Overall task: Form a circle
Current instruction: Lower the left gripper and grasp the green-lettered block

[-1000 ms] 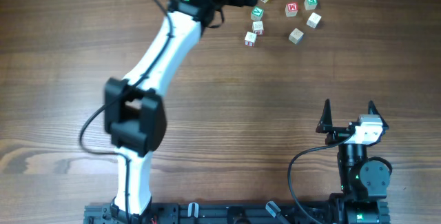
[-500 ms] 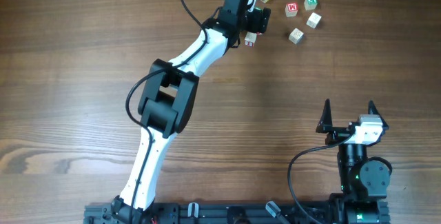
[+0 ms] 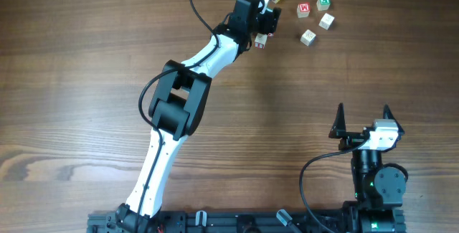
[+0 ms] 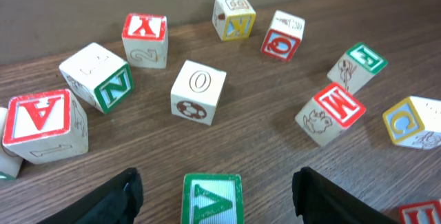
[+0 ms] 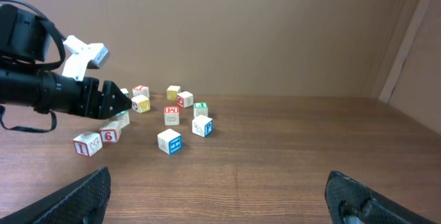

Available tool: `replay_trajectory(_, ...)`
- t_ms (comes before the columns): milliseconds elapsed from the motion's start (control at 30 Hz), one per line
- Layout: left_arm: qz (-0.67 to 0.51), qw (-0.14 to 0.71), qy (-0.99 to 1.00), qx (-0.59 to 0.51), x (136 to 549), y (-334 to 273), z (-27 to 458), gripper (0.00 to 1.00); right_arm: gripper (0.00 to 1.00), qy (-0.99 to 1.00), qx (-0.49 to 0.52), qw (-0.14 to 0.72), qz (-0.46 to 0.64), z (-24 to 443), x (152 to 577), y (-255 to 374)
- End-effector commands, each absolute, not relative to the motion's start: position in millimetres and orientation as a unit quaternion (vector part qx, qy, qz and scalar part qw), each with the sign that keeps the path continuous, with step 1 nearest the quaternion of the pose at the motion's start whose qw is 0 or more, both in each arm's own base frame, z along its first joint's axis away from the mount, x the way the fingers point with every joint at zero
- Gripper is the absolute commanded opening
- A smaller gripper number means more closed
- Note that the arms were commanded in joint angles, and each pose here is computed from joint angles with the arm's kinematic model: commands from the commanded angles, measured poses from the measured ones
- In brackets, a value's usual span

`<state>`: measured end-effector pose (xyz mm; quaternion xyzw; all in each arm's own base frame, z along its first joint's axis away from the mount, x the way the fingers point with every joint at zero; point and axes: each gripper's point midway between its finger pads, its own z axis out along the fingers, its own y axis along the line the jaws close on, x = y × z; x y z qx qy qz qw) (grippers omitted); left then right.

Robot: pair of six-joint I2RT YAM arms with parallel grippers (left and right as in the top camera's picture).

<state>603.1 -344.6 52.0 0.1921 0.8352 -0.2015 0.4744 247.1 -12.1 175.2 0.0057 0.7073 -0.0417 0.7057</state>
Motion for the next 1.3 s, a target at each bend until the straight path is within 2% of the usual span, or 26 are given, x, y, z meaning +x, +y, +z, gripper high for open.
replay_trajectory(0, -0.195, 0.481, 0.833, 0.191, 609.4, -342.7, 46.1, 0.68, 1.0, 0.704, -0.001, 0.709, -0.041, 177.3, 246.7, -10.6)
replay_trajectory(33, -0.194, 0.48, 0.834, 0.191, 609.1, -342.8, 45.6, 0.68, 1.0, 0.704, -0.001, 0.709, -0.041, 177.3, 246.7, -10.6)
replay_trajectory(133, -0.193, 0.478, 0.835, 0.191, 609.0, -342.3, 42.8, 0.78, 1.0, 0.704, -0.001, 0.709, -0.042, 177.3, 246.7, -10.7)
replay_trajectory(200, -0.191, 0.475, 0.837, 0.192, 609.5, -340.2, 35.7, 0.8, 1.0, 0.704, -0.001, 0.709, -0.041, 177.3, 246.7, -10.6)
replay_trajectory(400, -0.184, 0.458, 0.849, 0.189, 609.4, -332.0, 10.0, 0.8, 1.0, 0.704, -0.001, 0.709, -0.042, 177.3, 246.7, -10.7)
replay_trajectory(567, -0.182, 0.463, 0.848, 0.182, 615.0, -324.2, 11.9, 0.69, 0.99, 0.704, -0.001, 0.709, -0.041, 177.3, 246.7, -10.6)
replay_trajectory(633, -0.181, 0.463, 0.849, 0.179, 617.1, -320.6, 12.3, 0.61, 1.0, 0.704, -0.001, 0.709, -0.041, 177.3, 246.7, -10.7)
replay_trajectory(800, -0.182, 0.468, 0.846, 0.179, 619.4, -321.3, 17.1, 0.54, 1.0, 0.704, -0.001, 0.709, -0.041, 177.3, 246.7, -10.6)
replay_trajectory(933, -0.185, 0.478, 0.84, 0.178, 624.0, -324.5, 29.1, 0.51, 1.0, 0.704, -0.001, 0.709, -0.041, 177.3, 246.7, -10.7)
replay_trajectory(1067, -0.183, 0.47, 0.845, 0.178, 622.6, -324.3, 27.3, 0.44, 1.0, 0.704, -0.001, 0.709, -0.041, 177.3, 246.7, -10.6)
replay_trajectory(1267, -0.18, 0.457, 0.853, 0.179, 618.7, -322.5, 23.3, 0.45, 0.99, 0.704, -0.001, 0.709, -0.041, 177.3, 246.7, -10.6)
